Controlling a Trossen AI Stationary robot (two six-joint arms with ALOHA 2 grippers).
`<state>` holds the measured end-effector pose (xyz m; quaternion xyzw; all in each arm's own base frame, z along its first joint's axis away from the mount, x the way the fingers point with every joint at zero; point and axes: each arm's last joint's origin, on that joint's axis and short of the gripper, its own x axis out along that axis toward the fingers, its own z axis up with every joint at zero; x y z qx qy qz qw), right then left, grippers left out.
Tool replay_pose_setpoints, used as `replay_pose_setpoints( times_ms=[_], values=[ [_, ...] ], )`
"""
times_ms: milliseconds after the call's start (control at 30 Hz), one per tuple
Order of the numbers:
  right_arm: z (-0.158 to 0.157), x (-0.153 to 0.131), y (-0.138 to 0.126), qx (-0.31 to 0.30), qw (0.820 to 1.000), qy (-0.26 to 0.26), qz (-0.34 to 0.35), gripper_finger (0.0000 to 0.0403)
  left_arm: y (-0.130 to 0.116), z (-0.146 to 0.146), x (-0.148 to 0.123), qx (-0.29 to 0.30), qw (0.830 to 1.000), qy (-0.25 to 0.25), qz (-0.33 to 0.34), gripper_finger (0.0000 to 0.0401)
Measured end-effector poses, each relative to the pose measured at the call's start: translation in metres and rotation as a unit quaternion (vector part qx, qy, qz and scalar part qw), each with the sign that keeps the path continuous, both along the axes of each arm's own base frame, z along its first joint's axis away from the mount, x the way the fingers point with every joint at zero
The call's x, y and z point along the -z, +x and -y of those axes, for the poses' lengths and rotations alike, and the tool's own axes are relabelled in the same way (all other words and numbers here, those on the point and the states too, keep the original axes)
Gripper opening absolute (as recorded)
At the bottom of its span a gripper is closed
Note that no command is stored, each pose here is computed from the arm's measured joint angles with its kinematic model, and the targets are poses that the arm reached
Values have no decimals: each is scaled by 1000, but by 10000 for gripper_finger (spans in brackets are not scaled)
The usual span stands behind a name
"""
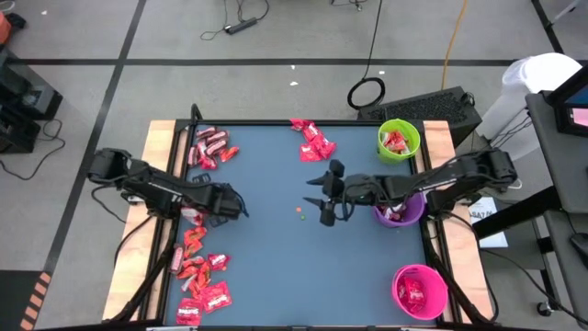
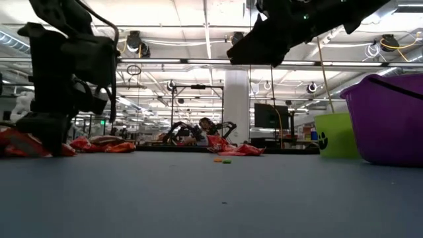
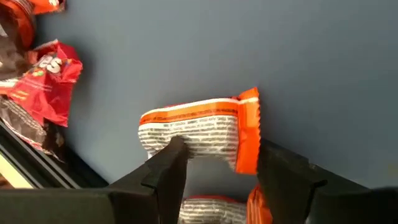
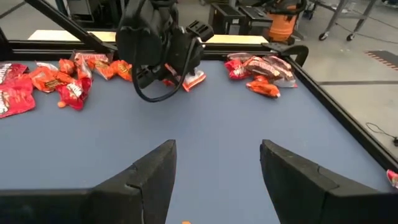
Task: Organize candy in baskets
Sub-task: Put the orange chocolate bar into the green bucket
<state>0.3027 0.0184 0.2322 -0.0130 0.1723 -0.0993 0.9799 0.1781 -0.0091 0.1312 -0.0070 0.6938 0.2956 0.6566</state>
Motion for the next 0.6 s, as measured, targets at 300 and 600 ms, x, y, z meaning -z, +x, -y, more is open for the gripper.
replay_pose_setpoints(
  times_ms=[300,600],
  values=[
    [-1,9,8,6,1000,13,5,219,4,-2,1,11,1000,-7,-2,81],
    [-1,8,8,2,1000,9,8,219,25,11,-25,86,993,-16,81,11]
  ],
)
